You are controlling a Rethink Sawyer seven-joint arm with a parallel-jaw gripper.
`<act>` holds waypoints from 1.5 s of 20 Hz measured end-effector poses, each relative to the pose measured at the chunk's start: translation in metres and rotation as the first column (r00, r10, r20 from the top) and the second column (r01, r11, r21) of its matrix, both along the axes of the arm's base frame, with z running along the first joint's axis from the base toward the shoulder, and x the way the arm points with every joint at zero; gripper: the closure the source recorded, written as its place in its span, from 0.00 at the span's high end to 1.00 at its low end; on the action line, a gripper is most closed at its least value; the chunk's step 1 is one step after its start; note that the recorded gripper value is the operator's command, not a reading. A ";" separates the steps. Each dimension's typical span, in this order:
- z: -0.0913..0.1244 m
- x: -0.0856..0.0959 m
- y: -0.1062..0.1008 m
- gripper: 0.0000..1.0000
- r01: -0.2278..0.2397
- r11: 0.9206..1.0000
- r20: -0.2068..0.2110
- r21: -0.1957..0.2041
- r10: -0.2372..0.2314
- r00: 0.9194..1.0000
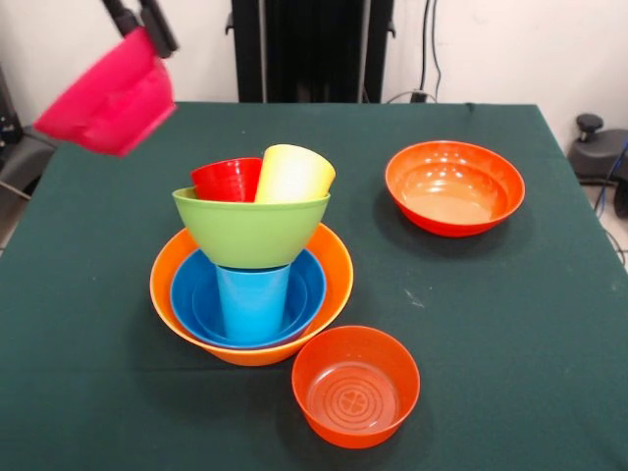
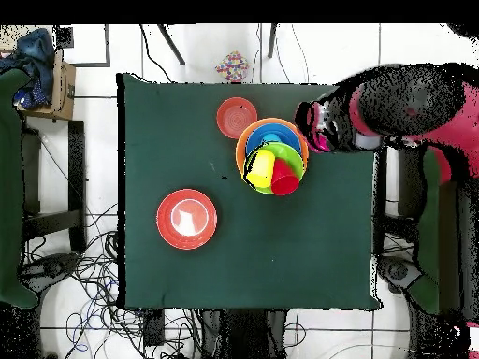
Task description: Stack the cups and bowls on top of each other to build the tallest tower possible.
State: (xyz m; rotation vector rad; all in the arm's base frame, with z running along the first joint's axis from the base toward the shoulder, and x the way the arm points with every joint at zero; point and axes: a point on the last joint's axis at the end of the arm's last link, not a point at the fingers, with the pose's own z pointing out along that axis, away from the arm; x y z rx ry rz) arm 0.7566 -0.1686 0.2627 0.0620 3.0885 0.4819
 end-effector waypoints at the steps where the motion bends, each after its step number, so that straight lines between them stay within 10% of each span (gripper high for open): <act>1: 0.000 0.002 0.005 0.00 -0.005 1.000 0.005 -0.001 0.005 1.000; 14: -0.001 0.020 0.061 0.00 -0.062 0.998 0.054 -0.015 0.062 0.997; 30: -0.017 0.019 0.067 0.00 -0.061 0.997 0.049 -0.042 0.063 0.997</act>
